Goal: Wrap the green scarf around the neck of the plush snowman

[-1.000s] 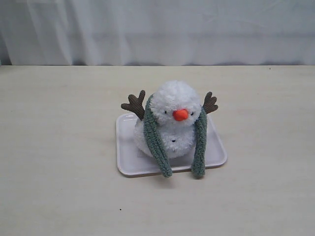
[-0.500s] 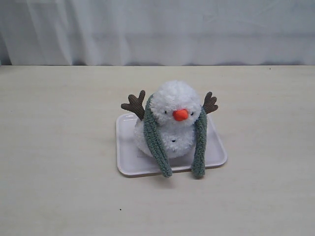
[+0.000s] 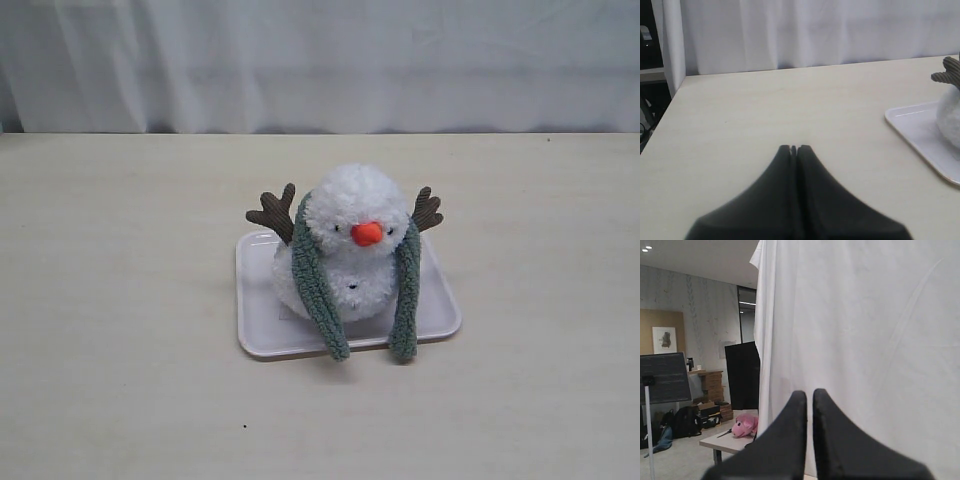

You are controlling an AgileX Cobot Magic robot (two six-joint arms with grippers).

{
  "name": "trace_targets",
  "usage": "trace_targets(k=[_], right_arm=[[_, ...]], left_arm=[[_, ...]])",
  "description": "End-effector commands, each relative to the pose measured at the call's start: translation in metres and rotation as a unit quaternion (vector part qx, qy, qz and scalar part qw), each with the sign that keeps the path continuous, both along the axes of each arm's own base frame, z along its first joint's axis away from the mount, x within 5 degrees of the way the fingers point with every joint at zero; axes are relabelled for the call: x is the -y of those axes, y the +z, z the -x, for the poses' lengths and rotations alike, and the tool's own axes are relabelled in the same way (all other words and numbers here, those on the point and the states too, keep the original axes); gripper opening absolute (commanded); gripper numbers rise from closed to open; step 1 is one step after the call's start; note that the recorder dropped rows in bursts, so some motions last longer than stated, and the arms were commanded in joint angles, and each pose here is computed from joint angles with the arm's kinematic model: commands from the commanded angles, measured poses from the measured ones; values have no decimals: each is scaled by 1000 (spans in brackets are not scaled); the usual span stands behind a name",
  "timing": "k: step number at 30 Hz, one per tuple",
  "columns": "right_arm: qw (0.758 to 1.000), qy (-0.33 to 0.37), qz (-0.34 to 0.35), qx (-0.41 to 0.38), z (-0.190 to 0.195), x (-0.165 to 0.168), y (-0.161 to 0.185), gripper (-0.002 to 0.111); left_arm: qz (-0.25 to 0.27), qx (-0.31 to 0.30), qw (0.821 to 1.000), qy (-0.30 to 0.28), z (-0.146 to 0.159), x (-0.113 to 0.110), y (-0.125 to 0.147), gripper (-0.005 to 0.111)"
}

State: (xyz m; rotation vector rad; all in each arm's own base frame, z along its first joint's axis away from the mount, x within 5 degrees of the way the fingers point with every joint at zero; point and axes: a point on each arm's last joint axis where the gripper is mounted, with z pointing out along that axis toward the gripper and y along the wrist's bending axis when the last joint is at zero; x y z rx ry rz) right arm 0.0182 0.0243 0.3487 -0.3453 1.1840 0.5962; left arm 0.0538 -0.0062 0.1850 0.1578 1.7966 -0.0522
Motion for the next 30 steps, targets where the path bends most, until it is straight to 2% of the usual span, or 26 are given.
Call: trace_targets(k=[1, 4, 7, 13, 18, 25, 27, 30], right_arm=[[1000, -3, 8, -6, -2, -1, -7, 4], [998, -25, 52, 9, -4, -1, -17, 4], [988, -63, 129, 50, -2, 2, -33, 4], [978, -100, 171, 68, -2, 4, -44, 4], [946, -191, 246, 86, -6, 8, -46, 4], [914, -294, 271, 65, -9, 14, -46, 4], [896, -329, 291, 62, -9, 16, -46, 4], [836, -388, 381, 72, -10, 21, -47, 4]], left_arm=[[3, 5, 1000, 1, 0, 0, 0, 0], [3, 5, 1000, 1, 0, 0, 0, 0], [3, 5, 1000, 1, 0, 0, 0, 0], [3, 5, 1000, 1, 0, 0, 0, 0], [3, 5, 1000, 1, 0, 0, 0, 0], [3, 5, 1000, 1, 0, 0, 0, 0], [3, 5, 1000, 1, 0, 0, 0, 0], [3, 5, 1000, 1, 0, 0, 0, 0]])
